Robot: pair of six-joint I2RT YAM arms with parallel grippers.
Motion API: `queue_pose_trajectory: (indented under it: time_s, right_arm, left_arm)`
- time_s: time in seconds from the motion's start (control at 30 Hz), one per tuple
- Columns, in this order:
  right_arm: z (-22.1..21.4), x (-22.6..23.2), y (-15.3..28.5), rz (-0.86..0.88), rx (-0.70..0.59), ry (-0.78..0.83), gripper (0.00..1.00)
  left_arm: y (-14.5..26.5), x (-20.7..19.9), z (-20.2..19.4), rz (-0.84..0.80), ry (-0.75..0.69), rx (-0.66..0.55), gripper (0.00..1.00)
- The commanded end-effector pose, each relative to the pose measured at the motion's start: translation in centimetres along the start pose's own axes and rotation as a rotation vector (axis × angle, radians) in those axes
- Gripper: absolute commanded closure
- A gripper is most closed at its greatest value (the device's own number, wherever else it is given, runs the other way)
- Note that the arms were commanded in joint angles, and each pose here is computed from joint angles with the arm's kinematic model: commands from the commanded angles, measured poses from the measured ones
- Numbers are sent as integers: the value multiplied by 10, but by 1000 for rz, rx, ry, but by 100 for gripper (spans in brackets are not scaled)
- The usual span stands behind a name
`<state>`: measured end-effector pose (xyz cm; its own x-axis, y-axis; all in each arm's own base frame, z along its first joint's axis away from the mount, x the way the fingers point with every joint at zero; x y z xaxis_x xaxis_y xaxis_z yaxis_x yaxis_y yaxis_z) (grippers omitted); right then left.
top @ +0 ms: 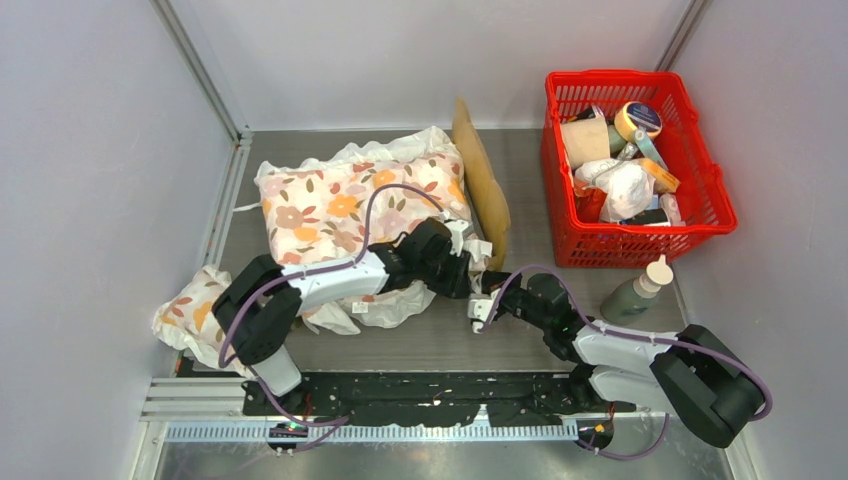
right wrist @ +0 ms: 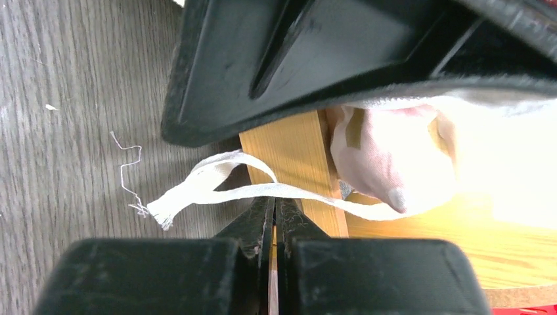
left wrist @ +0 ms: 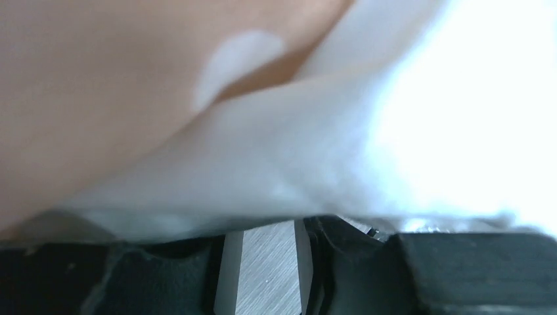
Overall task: Set up the pet bed
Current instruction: Tie the ropes to the bed frame.
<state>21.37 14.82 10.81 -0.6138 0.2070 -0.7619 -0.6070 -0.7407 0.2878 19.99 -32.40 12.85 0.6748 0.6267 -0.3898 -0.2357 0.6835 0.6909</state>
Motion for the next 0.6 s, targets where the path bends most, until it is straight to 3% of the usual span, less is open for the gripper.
queue_pose_trajectory:
  time_s: [0.0, 0.2, 0.4, 0.57]
  right_arm:
    - [10, -12, -2, -31, -49, 4, 95]
    - [11, -13, -3, -26, -55, 3, 95]
    - [12, -13, -3, -26, -64, -7, 95]
    - [12, -15, -3, -34, -69, -14, 95]
  left_arm:
    - [17, 7, 14, 40, 8, -136, 62]
    - [24, 1, 12, -30, 29, -270, 61]
    - [26, -16, 5, -78, 87, -498, 60]
    - [11, -30, 3, -84, 129, -588, 60]
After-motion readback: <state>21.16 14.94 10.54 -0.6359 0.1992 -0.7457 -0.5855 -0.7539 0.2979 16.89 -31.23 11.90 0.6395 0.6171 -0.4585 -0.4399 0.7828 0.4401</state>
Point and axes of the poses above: each gripper's point midway between its finger pads, its own y axis back along the fingers, its own x axis along the line the jaws close on, z = x × y, the point moved 7 cm from there along y, back along the fingers, and after that the axes turned 8 degrees about -y, right-handed, at the moved point
